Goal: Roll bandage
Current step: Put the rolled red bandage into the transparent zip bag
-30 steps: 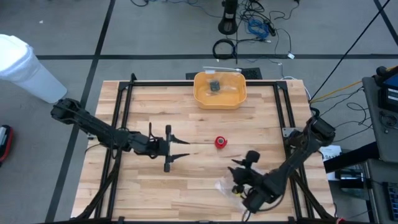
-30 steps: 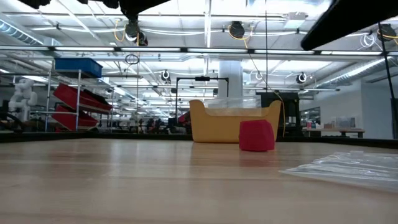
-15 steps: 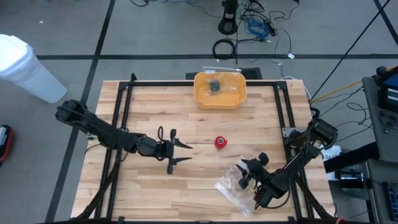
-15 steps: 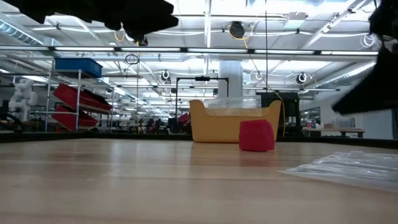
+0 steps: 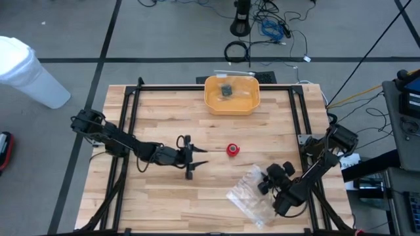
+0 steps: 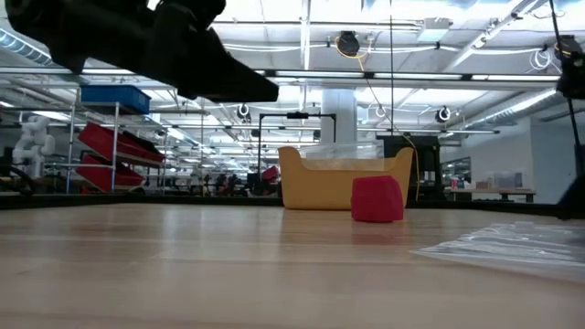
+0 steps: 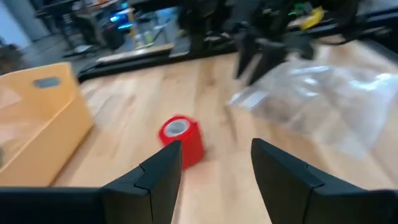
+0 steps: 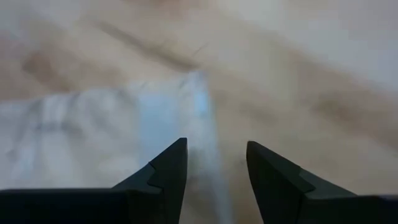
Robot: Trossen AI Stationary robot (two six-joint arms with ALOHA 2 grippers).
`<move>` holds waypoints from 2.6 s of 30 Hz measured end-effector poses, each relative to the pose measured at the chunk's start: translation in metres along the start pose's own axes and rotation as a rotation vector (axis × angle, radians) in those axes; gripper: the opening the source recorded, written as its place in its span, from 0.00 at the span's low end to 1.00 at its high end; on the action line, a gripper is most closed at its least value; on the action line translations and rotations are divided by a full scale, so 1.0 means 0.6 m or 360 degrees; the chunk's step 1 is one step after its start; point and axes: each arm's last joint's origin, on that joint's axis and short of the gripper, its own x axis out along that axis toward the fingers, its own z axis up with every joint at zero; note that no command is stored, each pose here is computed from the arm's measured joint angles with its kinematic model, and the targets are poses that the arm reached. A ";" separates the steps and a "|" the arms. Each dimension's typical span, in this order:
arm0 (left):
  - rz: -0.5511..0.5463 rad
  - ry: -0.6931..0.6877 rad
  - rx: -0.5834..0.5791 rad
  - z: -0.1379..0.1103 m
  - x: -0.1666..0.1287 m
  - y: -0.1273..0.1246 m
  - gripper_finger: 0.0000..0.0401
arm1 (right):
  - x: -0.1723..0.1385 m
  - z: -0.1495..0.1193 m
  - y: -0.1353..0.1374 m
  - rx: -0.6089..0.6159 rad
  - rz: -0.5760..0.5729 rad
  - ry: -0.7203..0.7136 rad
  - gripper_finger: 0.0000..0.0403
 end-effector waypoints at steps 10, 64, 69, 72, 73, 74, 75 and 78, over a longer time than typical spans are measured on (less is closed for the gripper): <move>0.0064 0.0028 0.0009 -0.001 -0.002 0.003 0.50 | 0.024 -0.032 -0.012 0.0032 0.0277 0.0044 0.37; -0.0526 -0.0269 0.0111 0.058 -0.001 -0.038 0.50 | -0.135 0.183 0.173 -0.1240 0.0167 -0.0660 0.00; -0.0520 -0.0299 0.0112 0.061 -0.001 -0.037 0.50 | -0.129 0.179 0.177 -0.1198 0.0191 -0.0684 0.00; -0.0520 -0.0298 0.0112 0.061 -0.001 -0.037 0.50 | -0.129 0.176 0.185 -0.1305 0.0196 -0.0756 0.00; -0.0520 -0.0302 0.0111 0.061 -0.001 -0.037 0.50 | -0.128 0.175 0.188 -0.1346 0.0192 -0.0792 0.00; -0.0519 -0.0308 0.0110 0.062 -0.002 -0.037 0.50 | -0.126 0.173 0.190 -0.1394 0.0182 -0.0818 0.00; -0.0517 -0.0318 0.0107 0.063 -0.002 -0.037 0.50 | -0.125 0.172 0.191 -0.1442 0.0176 -0.0832 0.00; -0.0514 -0.0337 0.0102 0.065 -0.002 -0.037 0.50 | -0.117 0.175 0.195 -0.1519 0.0158 -0.0852 0.00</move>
